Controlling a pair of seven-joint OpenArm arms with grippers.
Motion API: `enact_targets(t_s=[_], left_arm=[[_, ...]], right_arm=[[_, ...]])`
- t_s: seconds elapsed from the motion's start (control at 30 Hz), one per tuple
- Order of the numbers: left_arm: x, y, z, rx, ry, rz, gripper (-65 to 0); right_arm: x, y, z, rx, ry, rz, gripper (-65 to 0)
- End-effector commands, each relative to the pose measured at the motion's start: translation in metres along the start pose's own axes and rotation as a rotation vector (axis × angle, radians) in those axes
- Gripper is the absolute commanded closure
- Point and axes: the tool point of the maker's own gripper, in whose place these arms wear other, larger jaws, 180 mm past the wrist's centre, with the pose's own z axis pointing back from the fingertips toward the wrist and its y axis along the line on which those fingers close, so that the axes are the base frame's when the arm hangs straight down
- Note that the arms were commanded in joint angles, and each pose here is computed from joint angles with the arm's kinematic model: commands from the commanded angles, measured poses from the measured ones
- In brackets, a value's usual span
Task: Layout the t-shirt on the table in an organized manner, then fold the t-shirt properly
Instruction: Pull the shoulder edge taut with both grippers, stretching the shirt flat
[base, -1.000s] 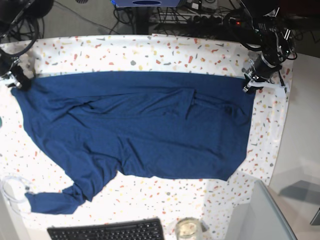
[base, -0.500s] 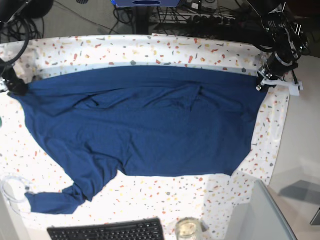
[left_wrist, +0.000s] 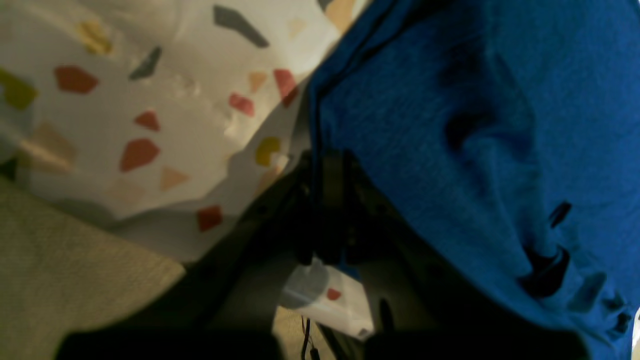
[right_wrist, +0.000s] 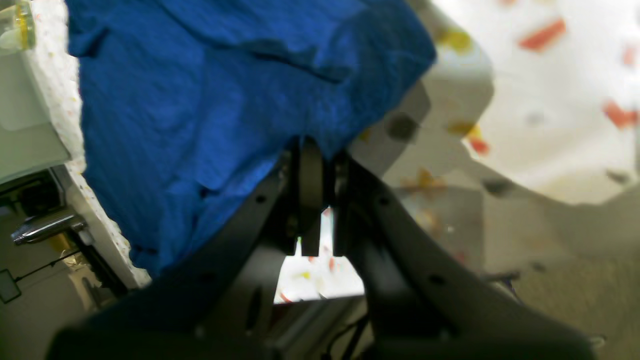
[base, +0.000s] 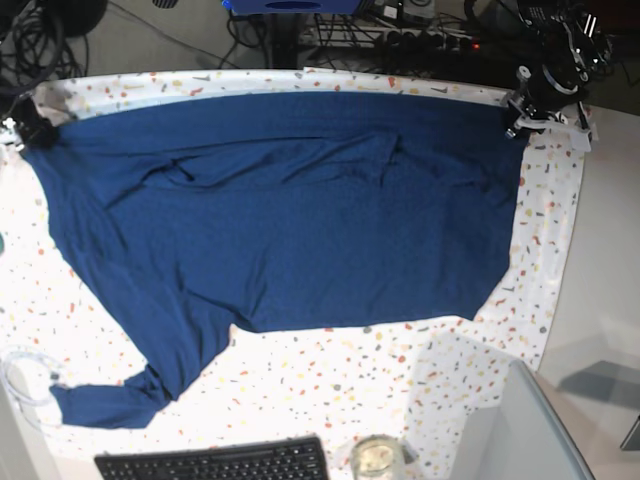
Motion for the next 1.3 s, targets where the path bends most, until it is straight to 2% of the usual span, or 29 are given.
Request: enact_targets(t_s=[0.0,0.13,0.4,1.13,1.2,1.27], left_arm=[[0.013,0.001,0.005,-0.004,-0.040,-0.019,0.0],[0.012,0.001,0.004,-0.001,-0.037,-0.019,0.0],[0.007,0.007,0.008,0.012,-0.027,-0.023,0.0],[0.006,0.007,0.006,0.011,-0.024,-0.018,0.0],[0.006,0.007,0.006,0.011,-0.024,-0.018,0.0],[0.007,0.007,0.007,0.012,-0.027,-0.021,0.0]], right_arm=[[0.016,0.002,0.008,0.003,-0.041,0.026,-0.5],[0.014,-0.001,0.010,0.005,-0.047,0.052,-0.5],[-0.005,-0.016,0.011,-0.018,-0.050,0.024,-0.5],[-0.017,-0.025,0.014,-0.036,-0.036,-0.002,-1.1],[-0.017,-0.025,0.014,-0.036,-0.036,-0.003,-5.0],[-0.017,-0.026,0.014,-0.037,-0.038,-0.004,-15.3]])
